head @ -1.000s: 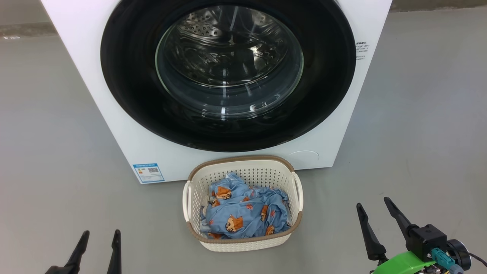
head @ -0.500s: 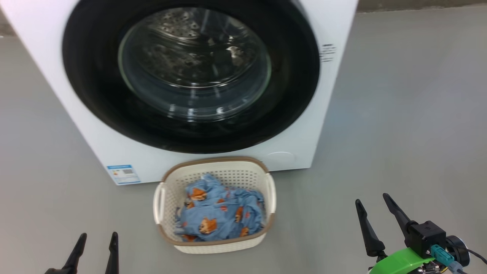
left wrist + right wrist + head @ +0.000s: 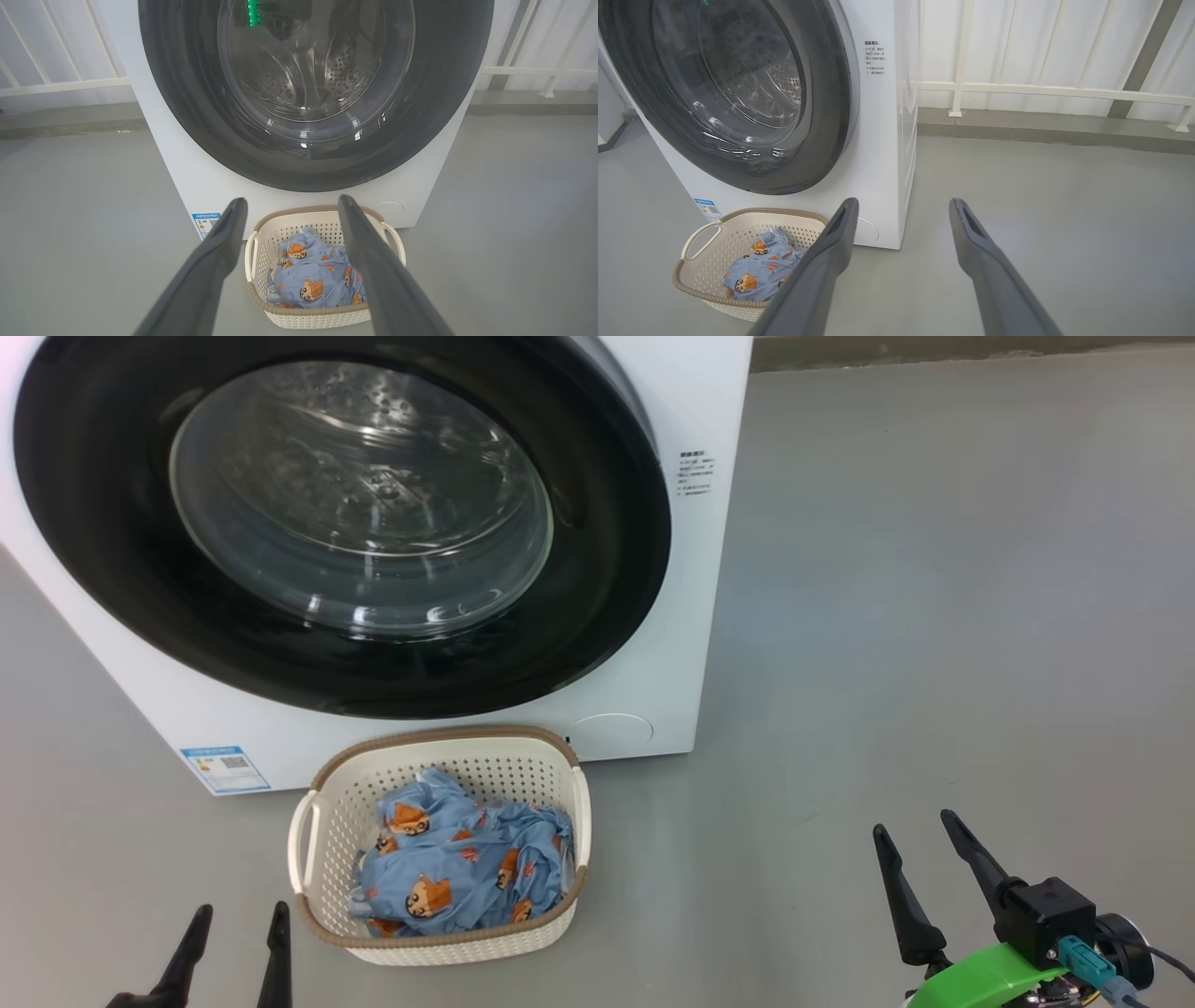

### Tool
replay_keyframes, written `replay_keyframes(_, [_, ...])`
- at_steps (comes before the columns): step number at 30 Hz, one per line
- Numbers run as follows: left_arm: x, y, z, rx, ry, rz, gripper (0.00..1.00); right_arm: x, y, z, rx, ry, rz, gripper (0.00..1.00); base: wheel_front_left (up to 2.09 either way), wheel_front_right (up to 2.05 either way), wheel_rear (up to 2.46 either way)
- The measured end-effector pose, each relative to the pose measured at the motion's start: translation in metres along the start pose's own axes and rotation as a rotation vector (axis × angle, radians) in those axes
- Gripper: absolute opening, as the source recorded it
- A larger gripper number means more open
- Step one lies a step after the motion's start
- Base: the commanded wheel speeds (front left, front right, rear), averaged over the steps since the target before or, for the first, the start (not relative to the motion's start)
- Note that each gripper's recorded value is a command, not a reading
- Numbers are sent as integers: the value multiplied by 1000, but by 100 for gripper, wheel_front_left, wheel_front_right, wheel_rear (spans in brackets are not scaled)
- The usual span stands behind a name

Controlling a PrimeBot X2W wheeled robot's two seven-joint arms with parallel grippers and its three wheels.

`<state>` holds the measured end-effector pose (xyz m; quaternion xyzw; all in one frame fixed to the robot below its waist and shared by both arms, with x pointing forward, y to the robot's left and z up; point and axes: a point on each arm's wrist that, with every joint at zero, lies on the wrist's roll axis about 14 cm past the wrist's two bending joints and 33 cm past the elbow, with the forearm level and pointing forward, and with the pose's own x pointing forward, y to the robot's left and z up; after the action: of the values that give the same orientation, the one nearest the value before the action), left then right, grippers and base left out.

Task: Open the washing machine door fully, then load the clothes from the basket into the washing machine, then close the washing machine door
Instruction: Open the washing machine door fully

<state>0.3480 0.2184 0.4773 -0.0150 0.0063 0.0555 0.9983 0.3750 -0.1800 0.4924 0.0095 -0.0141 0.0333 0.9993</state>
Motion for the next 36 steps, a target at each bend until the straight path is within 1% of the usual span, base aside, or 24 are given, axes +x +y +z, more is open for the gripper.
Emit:
replay_keyframes(22, [-1,0,1,-11,-3,5,100,-1,0,2,2,-7,0,100,3,3,-6])
replay_keyframes(23, [-1,0,1,-11,-3,5,100,-1,0,2,2,-7,0,79,0,0,0])
replay_keyframes(24, [-1,1,1,-11,-3,6,100,-1,1,2,3,-6,0,37,0,0,0])
replay_keyframes(25, [-1,1,1,-11,-3,7,100,-1,1,2,3,-6,1,7,0,0,0])
replay_keyframes(26, [-1,1,1,-11,-2,10,100,-1,1,2,6,-6,2,0,0,0,0])
replay_keyframes(36, [-1,2,-2,-15,5,14,100,1,6,-1,28,1,13,0,0,0,0])
